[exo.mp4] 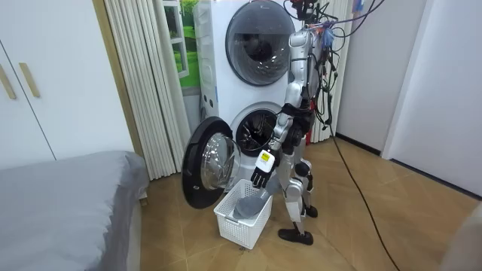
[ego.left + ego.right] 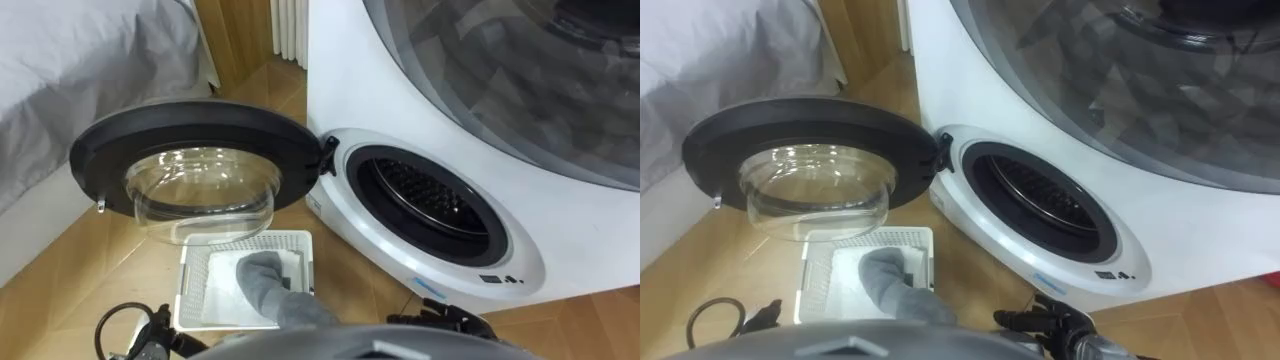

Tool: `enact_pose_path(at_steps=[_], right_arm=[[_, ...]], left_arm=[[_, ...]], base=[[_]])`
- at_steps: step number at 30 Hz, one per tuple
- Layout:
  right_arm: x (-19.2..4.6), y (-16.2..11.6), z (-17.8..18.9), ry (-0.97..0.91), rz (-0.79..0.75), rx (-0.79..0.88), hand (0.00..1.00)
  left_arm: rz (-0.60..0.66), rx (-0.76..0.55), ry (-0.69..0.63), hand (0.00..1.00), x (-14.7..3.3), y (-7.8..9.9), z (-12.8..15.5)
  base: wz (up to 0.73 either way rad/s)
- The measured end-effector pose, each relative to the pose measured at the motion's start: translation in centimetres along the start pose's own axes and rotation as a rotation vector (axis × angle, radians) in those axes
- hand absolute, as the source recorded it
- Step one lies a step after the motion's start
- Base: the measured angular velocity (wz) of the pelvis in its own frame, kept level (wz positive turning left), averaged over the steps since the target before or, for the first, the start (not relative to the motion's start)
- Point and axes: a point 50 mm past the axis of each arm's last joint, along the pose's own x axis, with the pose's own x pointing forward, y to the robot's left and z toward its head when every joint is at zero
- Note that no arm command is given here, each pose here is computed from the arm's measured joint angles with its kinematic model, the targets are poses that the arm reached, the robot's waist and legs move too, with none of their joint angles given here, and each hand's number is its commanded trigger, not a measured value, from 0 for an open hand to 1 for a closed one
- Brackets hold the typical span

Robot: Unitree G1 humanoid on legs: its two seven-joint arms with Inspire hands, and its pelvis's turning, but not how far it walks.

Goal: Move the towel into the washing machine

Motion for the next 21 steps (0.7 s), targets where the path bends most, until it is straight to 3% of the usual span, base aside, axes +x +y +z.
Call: enact_pose_path(at_steps=[13,17,21], right_arm=[[0.2,0.3,1.2,-0.03,0.011,-0.08,0.0],[0.4,0.5,2.9,-0.059,0.016,-0.136,0.0],[0.6,1.0,4.8,-0.089,0.023,-0.238,0.0]], left_arm=[[0.02,0.107,-0.097,0.0,0.2,0.4,2.0],[0.021,0.186,-0.177,0.0,0.3,0.2,4.6],[0.032,0.323,-0.336,0.0,0.2,0.2,9.1]], base=[[0.0],[0.04],[-0.03]])
